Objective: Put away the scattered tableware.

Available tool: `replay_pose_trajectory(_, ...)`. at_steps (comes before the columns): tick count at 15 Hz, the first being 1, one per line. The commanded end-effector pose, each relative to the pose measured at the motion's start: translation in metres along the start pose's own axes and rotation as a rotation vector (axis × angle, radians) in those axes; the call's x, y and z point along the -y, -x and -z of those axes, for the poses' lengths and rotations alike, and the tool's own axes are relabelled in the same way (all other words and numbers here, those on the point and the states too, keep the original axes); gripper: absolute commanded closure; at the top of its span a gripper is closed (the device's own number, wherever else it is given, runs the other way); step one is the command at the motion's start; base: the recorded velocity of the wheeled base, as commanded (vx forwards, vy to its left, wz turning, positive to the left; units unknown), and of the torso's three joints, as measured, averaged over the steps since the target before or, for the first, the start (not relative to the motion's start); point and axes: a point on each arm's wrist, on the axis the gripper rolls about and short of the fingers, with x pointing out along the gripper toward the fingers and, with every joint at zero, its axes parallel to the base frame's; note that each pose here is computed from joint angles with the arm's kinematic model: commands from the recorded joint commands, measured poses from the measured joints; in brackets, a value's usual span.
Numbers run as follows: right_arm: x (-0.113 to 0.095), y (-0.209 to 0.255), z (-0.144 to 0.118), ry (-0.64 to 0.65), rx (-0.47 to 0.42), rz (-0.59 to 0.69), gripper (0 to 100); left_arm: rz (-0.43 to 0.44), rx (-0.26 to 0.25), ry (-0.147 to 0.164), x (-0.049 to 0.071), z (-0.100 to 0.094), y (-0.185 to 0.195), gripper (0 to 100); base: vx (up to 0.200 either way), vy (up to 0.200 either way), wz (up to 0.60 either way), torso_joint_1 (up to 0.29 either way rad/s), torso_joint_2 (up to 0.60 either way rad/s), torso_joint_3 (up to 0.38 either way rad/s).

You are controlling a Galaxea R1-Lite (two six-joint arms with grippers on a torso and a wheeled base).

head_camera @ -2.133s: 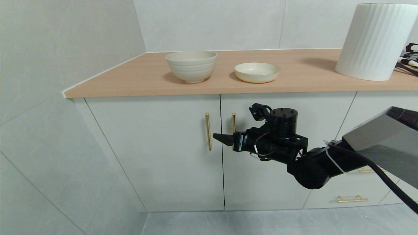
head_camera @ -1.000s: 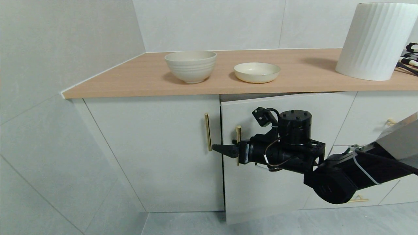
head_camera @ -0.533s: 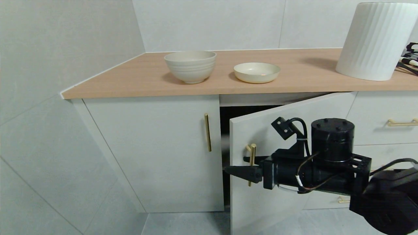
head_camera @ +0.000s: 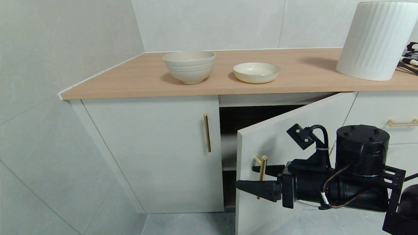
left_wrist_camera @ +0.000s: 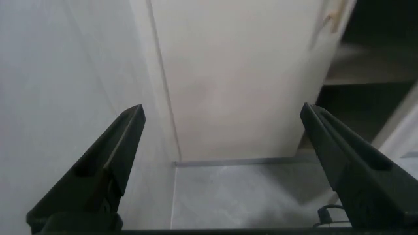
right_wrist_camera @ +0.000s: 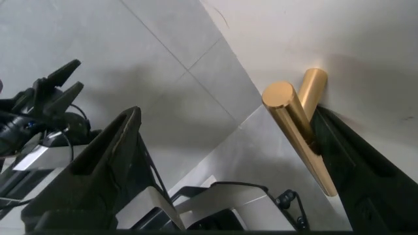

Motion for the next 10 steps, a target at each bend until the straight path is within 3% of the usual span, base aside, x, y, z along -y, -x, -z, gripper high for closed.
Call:
replay_pose_trajectory(1, -0.002, 0.001, -0.001, 0.003, 0.002, -0.011, 0, 0.096, 0.077, -0.003, 0.002, -0.034, 0.009, 0, 0.000, 0.000, 0.00, 0.000, 0.00, 0.000)
replay_pose_trajectory(3, -0.001, 0.001, 0.000, 0.002, 0.001, -0.010, 0, 0.201, 0.054, 0.024, 0.003, -0.062, 0.012, 0, 0.000, 0.000, 0.00, 0.000, 0.00, 0.000)
replay_pose_trajectory(5, -0.002, 0.001, -0.001, 0.003, 0.004, -0.010, 0, 0.413, -0.006, 0.039, 0.005, -0.093, 0.000, 0, 0.000, 0.000, 0.00, 0.000, 0.00, 0.000)
replay_pose_trajectory(6, -0.002, 0.001, -0.001, 0.004, 0.005, -0.010, 0, 0.450, -0.053, 0.066, 0.006, -0.107, -0.012, 0, 0.000, 0.000, 0.00, 0.000, 0.00, 0.000)
replay_pose_trajectory(7, -0.002, 0.001, -0.001, 0.004, 0.005, -0.010, 0, 0.456, -0.071, 0.077, 0.006, -0.113, -0.018, 0, 0.000, 0.000, 0.00, 0.000, 0.00, 0.000)
replay_pose_trajectory(8, -0.002, 0.002, -0.001, 0.003, 0.004, -0.010, 0, 0.466, -0.138, 0.091, 0.007, -0.131, -0.041, 0, 0.000, 0.000, 0.00, 0.000, 0.00, 0.000)
replay_pose_trajectory(10, -0.003, 0.003, -0.001, 0.005, 0.007, -0.011, 0, 0.528, -0.217, 0.113, 0.009, -0.152, -0.080, 0, 0.000, 0.000, 0.00, 0.000, 0.00, 0.000)
